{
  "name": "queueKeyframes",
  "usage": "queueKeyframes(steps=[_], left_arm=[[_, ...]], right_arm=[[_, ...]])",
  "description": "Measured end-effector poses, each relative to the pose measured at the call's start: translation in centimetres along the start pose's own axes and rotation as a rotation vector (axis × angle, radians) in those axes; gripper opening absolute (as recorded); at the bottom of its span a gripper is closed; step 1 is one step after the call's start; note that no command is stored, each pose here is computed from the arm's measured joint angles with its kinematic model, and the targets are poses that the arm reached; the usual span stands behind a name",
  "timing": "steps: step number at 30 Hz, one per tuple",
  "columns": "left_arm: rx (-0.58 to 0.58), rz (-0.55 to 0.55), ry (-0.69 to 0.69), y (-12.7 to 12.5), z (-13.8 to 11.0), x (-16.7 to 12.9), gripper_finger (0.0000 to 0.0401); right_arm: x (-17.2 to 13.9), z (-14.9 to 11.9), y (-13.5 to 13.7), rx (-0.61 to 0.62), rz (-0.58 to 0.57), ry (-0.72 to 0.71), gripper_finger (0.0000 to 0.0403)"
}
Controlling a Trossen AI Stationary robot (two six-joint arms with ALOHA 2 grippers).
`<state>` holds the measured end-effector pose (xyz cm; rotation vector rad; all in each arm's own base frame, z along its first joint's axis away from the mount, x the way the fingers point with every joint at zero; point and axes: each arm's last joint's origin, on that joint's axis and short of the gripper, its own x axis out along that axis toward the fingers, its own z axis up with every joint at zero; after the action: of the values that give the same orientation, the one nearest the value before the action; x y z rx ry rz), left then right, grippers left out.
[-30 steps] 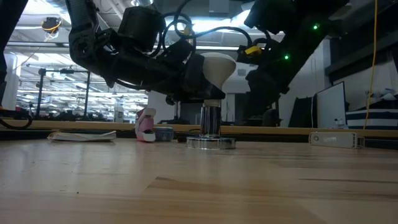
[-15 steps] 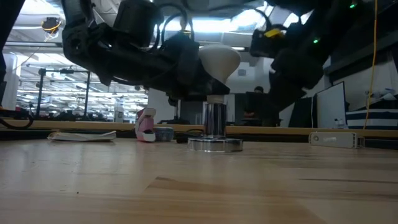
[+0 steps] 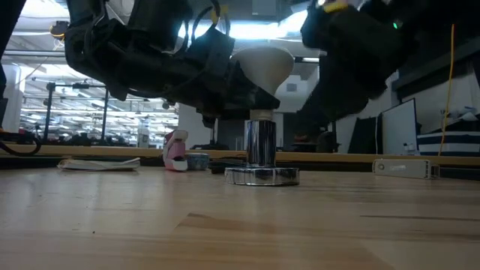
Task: Screw lightbulb
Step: Insert the lightbulb into the lamp
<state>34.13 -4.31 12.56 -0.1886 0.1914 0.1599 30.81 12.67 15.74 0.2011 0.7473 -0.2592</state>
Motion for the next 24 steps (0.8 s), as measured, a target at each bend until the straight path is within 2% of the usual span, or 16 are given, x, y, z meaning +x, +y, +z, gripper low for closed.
queueKeyframes(steps=[6, 12, 20, 24], left_arm=[[-0.001, 0.001, -0.001, 0.0, 0.0, 0.0, 0.0141], [-0.004, 0.001, -0.001, 0.0, 0.0, 0.0, 0.0141], [0.0, 0.004, -0.001, 0.0, 0.0, 0.0, 0.0141], [0.009, 0.029, -0.006, 0.1, 0.0, 0.0, 0.0141]], right_arm=[[2.4, -1.9, 0.3, 0.031, -0.034, 0.048, 0.0121], [3.4, -2.8, -0.1, 0.016, -0.138, 0.025, 0.0121], [4.3, -2.0, -2.0, 0.052, -0.227, 0.027, 0.0121], [4.9, -1.2, -3.5, 0.027, -0.262, 0.035, 0.0121]])
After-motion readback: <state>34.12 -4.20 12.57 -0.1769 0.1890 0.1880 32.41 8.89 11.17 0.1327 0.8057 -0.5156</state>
